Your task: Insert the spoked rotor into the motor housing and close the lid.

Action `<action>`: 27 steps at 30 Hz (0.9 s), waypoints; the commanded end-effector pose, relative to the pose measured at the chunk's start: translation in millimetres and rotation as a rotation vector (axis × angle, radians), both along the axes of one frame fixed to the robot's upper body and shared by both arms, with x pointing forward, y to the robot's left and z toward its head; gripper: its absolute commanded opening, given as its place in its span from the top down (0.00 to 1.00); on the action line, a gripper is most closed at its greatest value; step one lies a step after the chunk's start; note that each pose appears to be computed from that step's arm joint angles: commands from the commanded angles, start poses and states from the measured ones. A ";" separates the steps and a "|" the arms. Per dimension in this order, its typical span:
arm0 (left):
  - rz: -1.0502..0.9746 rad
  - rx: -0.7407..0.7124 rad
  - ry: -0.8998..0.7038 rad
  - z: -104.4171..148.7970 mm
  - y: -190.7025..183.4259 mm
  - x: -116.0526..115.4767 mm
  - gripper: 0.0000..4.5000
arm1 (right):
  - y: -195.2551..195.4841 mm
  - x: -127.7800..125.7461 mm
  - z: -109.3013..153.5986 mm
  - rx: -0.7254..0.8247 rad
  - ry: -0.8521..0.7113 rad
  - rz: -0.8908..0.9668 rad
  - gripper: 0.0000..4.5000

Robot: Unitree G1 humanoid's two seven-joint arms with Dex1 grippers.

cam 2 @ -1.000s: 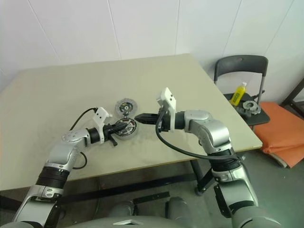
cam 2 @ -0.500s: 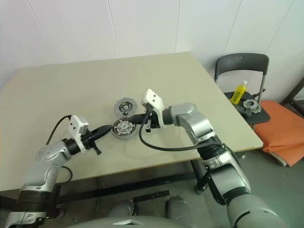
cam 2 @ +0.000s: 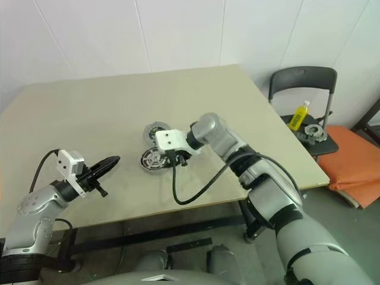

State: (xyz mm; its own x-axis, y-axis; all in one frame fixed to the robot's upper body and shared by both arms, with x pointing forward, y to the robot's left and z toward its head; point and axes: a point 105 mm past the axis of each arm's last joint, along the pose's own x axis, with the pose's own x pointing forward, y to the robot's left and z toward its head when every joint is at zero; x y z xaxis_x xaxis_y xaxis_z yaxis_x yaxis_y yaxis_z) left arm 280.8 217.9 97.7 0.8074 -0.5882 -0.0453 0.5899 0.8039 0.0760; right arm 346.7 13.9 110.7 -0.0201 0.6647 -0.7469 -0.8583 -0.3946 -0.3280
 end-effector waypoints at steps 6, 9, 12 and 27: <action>-0.004 0.012 -0.046 8.4 -5.9 7.2 1.00 | 6.9 15.9 7.3 -0.167 -0.188 0.118 0.21; 0.006 0.007 -0.054 10.8 -5.8 10.1 1.00 | 5.4 16.4 -0.2 -0.222 -0.221 0.156 0.21; 0.011 0.015 -0.053 10.2 -5.5 10.9 1.00 | 9.3 13.8 -7.1 -0.225 -0.224 0.175 0.21; 0.129 -0.078 -0.149 41.5 4.7 27.4 1.00 | 26.1 11.8 -20.6 -0.149 -0.301 0.182 0.96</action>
State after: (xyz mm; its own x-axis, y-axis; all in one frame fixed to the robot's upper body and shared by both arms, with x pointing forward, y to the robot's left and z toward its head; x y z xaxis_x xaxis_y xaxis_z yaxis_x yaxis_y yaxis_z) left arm 307.6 219.3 123.3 0.8716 -0.4849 0.0723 0.4813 0.8743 0.0626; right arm 355.8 33.9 80.0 0.0859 0.5220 -0.8486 -0.6604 -0.6079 -0.4408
